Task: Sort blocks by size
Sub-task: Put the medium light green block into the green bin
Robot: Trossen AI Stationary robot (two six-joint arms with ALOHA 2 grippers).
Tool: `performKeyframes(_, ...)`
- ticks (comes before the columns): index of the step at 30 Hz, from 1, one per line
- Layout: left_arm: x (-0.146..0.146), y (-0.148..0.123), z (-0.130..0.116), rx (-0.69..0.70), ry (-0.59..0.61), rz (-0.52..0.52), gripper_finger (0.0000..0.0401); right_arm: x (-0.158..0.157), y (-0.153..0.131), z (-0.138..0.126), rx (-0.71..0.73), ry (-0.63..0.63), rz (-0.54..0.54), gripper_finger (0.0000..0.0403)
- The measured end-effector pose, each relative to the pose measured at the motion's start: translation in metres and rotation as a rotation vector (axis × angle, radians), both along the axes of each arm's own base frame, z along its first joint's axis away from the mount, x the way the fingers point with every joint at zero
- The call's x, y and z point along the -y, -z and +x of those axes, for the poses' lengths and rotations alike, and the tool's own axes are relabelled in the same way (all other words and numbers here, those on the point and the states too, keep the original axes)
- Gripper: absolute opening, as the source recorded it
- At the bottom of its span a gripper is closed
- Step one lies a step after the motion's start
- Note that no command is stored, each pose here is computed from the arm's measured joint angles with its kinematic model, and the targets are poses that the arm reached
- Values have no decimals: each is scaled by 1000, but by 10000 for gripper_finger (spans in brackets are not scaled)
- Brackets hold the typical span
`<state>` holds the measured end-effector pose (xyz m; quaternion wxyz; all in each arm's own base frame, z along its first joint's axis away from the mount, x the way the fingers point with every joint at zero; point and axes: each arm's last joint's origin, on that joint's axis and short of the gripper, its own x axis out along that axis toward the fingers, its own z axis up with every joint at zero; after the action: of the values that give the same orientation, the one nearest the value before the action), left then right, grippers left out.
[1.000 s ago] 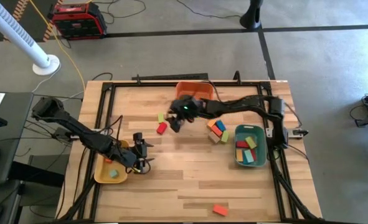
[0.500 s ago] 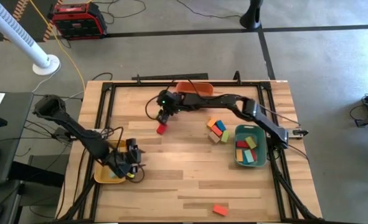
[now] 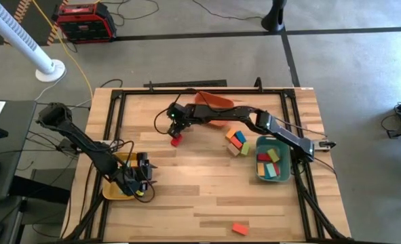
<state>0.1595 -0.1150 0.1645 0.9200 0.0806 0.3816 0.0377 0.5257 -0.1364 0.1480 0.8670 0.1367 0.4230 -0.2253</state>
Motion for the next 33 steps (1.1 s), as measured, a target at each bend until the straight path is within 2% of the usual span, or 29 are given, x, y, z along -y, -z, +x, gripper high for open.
performKeyframes(10, 0, 0, 0, 4, -12, -13, 267, -22, 1, 4, -46, -141, -68, 225)
performKeyframes(18, 0, 0, 0, 5, -17, -19, 267, -44, 2, 6, -113, -312, -149, 225)
performKeyframes(28, 0, 0, 0, 5, -18, -21, 267, -53, 5, -6, -268, -397, -137, 225)
performKeyframes(33, 0, 0, 0, 4, -16, -20, 267, -54, -5, -14, -315, -401, -120, 225)
